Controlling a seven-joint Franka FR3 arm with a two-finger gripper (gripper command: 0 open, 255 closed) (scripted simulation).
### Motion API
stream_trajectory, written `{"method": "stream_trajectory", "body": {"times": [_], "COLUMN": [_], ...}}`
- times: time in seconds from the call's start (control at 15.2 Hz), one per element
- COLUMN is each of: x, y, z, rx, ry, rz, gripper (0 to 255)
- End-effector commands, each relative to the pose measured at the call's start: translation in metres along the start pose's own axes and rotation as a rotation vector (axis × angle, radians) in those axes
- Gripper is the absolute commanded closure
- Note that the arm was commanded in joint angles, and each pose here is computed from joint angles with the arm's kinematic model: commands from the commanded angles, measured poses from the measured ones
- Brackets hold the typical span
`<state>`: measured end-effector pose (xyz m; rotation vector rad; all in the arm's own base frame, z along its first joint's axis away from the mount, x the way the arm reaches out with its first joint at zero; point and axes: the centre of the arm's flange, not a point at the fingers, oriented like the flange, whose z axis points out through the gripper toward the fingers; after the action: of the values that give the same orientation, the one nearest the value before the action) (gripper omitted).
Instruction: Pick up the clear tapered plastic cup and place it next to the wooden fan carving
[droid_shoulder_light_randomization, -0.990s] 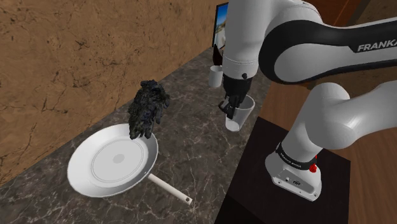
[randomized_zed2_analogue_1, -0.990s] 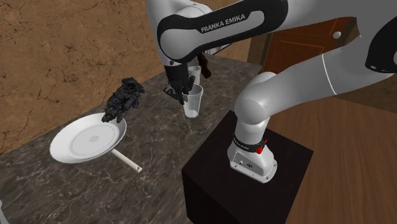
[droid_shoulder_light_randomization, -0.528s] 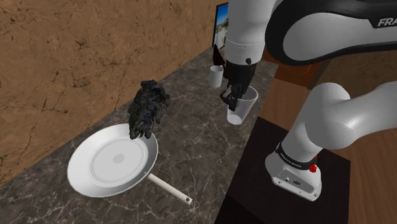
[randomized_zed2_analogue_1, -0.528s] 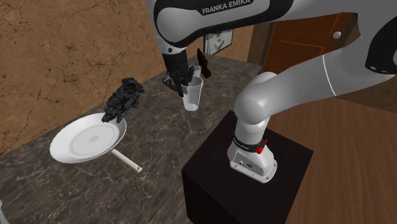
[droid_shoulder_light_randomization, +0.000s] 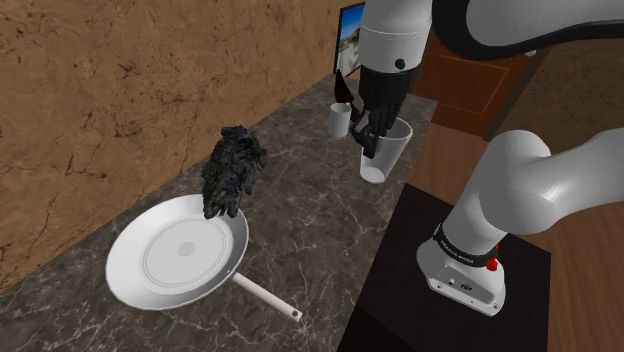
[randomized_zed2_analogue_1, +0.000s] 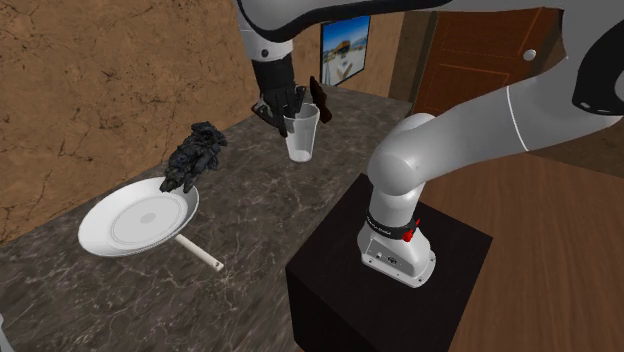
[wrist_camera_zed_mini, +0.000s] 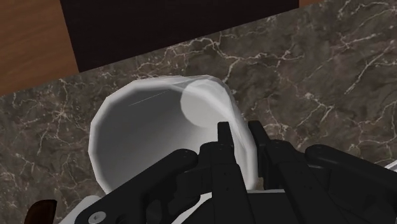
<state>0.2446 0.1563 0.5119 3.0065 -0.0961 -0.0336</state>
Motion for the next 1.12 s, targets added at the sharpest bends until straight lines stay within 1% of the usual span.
{"method": "stream_trajectory", "body": {"times": [0.0,0.73,1.06], "x": [-0.001,-0.002,0.022], "y": [0.001,0.009,0.07], "z": [-0.011,-0.066,-0.058], "rx": [0.0,0.0,0.0], "ry": [0.0,0.0,0.0], "rz": [0.0,0.0,0.0], "gripper": [255,255,255]}}
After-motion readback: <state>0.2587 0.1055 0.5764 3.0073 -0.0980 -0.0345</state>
